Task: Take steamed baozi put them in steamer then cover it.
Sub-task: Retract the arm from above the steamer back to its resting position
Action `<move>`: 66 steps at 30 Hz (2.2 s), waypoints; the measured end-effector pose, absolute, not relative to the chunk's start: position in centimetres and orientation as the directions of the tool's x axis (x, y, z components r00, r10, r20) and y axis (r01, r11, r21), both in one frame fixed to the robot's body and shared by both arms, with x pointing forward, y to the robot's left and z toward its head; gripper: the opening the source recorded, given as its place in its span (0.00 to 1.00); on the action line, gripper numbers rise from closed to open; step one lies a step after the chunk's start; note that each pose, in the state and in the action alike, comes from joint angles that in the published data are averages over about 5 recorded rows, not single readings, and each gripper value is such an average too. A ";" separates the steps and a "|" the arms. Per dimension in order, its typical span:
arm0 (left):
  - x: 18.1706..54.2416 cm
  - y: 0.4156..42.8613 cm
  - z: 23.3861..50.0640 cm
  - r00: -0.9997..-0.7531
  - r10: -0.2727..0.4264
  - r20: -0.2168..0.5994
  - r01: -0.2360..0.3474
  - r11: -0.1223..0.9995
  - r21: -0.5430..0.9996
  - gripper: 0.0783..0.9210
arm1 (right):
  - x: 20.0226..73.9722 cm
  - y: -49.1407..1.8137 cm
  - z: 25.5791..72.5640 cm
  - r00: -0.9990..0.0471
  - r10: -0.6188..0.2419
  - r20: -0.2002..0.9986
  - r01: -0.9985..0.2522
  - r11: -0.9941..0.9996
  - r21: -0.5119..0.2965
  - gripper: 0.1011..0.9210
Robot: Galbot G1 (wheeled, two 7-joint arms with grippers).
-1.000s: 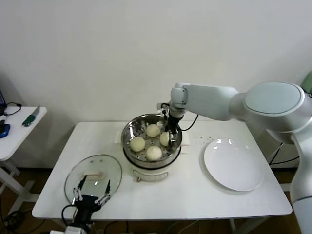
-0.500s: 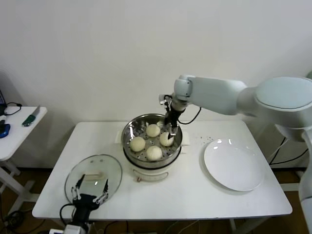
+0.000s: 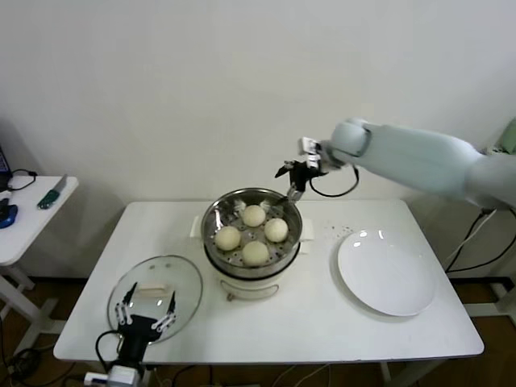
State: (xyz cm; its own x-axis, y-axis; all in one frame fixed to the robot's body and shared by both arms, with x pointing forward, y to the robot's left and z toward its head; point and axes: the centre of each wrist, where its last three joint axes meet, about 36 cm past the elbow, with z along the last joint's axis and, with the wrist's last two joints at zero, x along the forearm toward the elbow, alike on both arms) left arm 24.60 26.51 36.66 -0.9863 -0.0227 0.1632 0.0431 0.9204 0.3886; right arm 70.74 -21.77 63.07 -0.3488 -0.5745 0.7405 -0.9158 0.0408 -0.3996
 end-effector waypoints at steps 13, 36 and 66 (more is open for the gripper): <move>25.4 25.9 37.3 -0.995 -0.027 0.100 0.014 0.920 0.392 0.88 | 63.0 -31.1 54.8 -0.595 -0.721 0.355 -0.789 0.441 -0.427 0.88; 25.5 27.1 38.3 -0.988 -0.115 0.098 0.018 0.557 0.830 0.88 | 47.4 -38.1 43.1 -0.883 -0.469 -0.008 -0.458 0.865 -0.203 0.88; 29.5 28.6 28.3 -0.973 -0.146 0.179 0.189 -0.054 0.981 0.88 | 31.5 -40.6 34.9 -0.975 -0.190 0.111 -0.206 0.966 -0.154 0.88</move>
State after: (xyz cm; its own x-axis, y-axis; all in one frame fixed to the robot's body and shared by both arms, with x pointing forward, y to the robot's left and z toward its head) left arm 29.52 28.58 28.32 -0.9730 -0.1457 0.1793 0.1887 -0.0537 0.9806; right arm 31.50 -40.61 34.92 -0.9755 -0.1903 0.1107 -0.2060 0.9664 -0.1538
